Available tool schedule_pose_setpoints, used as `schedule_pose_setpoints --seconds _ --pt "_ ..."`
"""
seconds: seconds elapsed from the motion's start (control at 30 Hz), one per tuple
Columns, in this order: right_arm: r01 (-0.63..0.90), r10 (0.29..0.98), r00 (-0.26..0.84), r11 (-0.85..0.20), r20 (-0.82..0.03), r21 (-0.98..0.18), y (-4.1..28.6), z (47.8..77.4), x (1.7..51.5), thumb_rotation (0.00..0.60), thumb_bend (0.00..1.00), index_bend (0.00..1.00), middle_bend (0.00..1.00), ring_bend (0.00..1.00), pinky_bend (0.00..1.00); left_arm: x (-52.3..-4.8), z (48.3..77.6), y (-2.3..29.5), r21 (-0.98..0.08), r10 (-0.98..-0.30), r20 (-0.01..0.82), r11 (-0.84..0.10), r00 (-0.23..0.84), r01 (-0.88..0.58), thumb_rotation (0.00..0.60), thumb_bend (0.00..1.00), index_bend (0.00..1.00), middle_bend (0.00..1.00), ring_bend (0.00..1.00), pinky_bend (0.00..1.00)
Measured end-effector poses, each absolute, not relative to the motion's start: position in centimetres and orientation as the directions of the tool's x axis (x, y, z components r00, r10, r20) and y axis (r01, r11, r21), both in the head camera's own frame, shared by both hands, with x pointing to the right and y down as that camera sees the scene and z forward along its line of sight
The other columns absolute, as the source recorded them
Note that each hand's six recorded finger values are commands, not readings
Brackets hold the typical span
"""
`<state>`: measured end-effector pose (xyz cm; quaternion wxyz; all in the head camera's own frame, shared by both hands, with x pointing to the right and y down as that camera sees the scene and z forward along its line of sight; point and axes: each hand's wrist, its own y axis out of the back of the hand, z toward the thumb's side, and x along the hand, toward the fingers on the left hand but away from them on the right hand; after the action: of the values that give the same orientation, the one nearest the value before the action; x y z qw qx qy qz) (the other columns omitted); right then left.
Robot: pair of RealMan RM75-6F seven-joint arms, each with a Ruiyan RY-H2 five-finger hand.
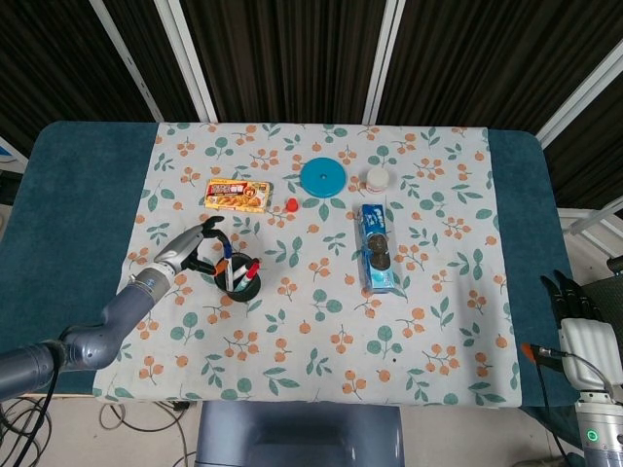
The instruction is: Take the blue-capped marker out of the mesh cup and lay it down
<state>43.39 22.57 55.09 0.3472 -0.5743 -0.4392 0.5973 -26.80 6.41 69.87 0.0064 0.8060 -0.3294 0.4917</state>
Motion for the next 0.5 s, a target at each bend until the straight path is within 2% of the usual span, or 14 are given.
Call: schedule_pose_setpoints --seconds 0.5 --pt "0.091 0.918 -0.099 -0.376 -0.384 -0.922 22.59 55.09 43.41 0.6 0.11 0.09 0.01 0.06 0.17 -26.47 70.04 6.4 -0.31 -0.516 0.803 -0.789 0.298 -0.531 0.6 0.37 0.49 0.0 0.0 0.0"
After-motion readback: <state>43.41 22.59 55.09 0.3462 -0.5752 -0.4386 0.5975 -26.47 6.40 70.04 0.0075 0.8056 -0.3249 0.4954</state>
